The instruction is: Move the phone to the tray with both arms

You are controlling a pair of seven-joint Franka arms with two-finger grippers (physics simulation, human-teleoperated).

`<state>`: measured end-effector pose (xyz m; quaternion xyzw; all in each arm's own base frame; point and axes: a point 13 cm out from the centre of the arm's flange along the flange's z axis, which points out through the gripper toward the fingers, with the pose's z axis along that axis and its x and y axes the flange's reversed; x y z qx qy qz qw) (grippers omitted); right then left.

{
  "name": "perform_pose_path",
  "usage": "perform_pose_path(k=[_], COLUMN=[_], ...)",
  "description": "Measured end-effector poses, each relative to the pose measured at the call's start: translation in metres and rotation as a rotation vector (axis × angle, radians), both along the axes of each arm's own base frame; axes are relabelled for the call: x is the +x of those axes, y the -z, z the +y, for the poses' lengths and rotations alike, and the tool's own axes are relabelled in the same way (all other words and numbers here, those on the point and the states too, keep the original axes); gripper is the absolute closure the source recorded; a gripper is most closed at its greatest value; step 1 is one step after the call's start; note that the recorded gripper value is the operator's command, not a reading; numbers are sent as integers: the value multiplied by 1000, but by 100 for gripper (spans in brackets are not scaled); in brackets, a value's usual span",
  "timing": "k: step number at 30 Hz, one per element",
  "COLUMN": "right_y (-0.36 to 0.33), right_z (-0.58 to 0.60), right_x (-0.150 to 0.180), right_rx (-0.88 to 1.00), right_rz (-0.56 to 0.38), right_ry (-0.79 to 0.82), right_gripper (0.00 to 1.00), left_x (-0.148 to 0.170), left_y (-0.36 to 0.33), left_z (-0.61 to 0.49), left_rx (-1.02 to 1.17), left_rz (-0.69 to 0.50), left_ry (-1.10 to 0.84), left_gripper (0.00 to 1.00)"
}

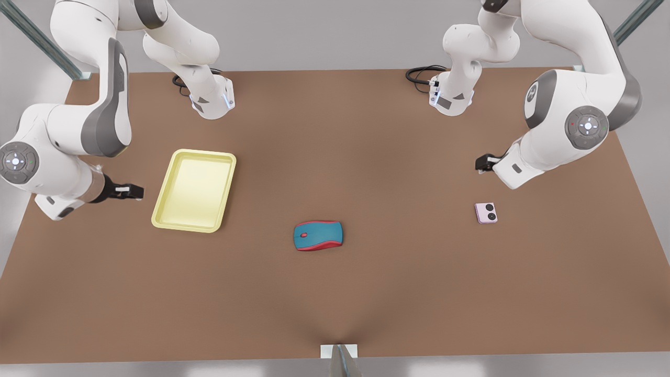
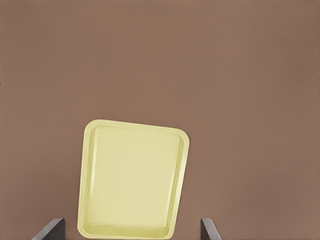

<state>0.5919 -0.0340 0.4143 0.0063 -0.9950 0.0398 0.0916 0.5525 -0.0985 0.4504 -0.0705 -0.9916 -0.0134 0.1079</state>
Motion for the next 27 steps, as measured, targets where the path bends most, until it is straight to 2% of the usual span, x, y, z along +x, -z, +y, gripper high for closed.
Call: perform_pose_path(k=[2, 5, 7, 9, 12, 18, 27], right_y=[-1, -2, -3, -3, -3, -3, -3], right_z=[1, -1, -2, 0, -1, -1, -1], right_x=[6, 11, 14, 15, 17, 19, 19], right_rx=[-2, -5, -6, -6, -5, -3, 0], right_rz=[-23, -45, -54, -61, -67, -73, -75], right_ry=[-6, -7, -6, -9, -8, -8, -8], right_gripper=[0, 0, 0, 0, 0, 0, 0], left_x=[2, 4, 0, -13, -17, 8, -1], left_y=[11, 126, 205, 269, 327, 362, 377], left_z=[1, 38, 91, 124, 142, 152, 153], left_rx=[5, 40, 43, 38, 32, 27, 33], left_rz=[11, 169, 221, 228, 178, 25, 8], left_ry=[-3, -67, -159, -216, -252, -289, -297], left_gripper=[0, 0, 0, 0, 0, 0, 0])
